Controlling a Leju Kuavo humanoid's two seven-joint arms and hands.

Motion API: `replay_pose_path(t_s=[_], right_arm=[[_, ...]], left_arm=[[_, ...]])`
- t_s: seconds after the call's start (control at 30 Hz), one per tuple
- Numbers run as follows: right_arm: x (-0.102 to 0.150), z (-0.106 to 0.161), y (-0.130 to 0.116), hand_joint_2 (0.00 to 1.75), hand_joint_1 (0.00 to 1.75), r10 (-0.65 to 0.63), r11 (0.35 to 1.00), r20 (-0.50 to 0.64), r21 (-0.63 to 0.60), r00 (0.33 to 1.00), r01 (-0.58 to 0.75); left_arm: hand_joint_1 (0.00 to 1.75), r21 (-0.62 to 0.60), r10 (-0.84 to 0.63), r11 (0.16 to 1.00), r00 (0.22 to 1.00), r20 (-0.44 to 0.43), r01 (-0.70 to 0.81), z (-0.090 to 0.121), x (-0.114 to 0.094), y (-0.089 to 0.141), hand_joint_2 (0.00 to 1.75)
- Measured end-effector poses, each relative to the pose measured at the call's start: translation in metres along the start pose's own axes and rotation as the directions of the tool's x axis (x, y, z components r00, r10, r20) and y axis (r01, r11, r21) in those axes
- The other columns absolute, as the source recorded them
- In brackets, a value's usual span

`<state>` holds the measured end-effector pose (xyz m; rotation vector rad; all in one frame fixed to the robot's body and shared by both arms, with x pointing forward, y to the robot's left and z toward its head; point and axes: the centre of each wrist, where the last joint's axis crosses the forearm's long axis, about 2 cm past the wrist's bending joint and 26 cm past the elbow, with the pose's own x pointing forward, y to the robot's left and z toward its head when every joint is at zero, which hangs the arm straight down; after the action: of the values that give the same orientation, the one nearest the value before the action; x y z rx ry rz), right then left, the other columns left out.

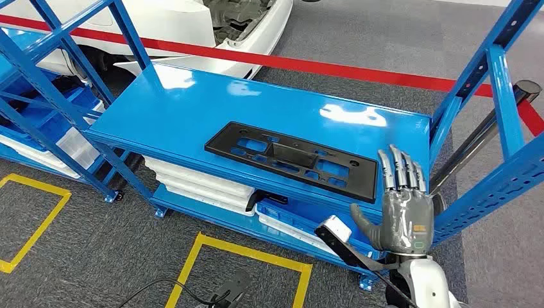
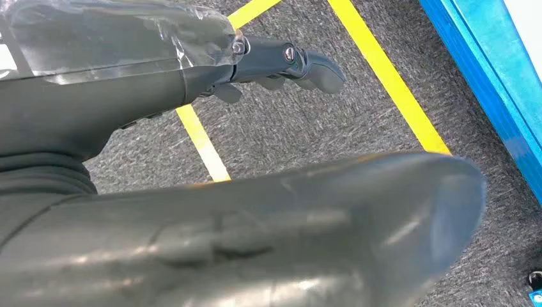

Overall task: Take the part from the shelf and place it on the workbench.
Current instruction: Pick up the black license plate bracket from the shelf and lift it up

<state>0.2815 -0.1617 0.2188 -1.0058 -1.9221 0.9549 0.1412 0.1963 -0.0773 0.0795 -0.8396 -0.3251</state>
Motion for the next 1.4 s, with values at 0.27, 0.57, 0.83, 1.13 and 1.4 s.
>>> replay_pose_path(t_s=[0.27,0.57,0.83,1.13,1.4], right_arm=[[-0.033,-0.006,0.004,1.75,0.0,0.073,0.996,-0.084,0.067,0.994,-0.067],[-0.061,-0.018,0.017,1.75,0.0,0.039,0.984,-0.108,0.176,0.993,-0.02],[-0.081,-0.025,0.029,1.75,0.0,0.032,0.968,-0.113,0.25,0.993,-0.003],[-0.091,-0.025,0.039,1.75,0.0,0.014,0.958,-0.122,0.287,0.992,0.022],[-0.092,-0.029,0.051,1.75,0.0,-0.027,0.953,-0.066,0.299,0.997,0.046]], left_arm=[[0.0,-0.017,-0.008,1.0,1.0,0.011,0.008,0.0,0.0,0.0,0.0],[0.0,-0.024,-0.008,1.0,1.0,0.016,0.008,-0.002,0.003,0.0,0.0],[0.0,-0.025,-0.008,1.0,1.0,0.022,0.008,-0.003,0.005,0.001,0.0],[0.0,-0.027,-0.01,1.0,1.0,0.024,0.01,-0.003,0.005,0.001,0.0],[0.0,-0.03,-0.012,0.999,1.0,0.025,0.013,-0.003,0.006,0.001,0.0]])
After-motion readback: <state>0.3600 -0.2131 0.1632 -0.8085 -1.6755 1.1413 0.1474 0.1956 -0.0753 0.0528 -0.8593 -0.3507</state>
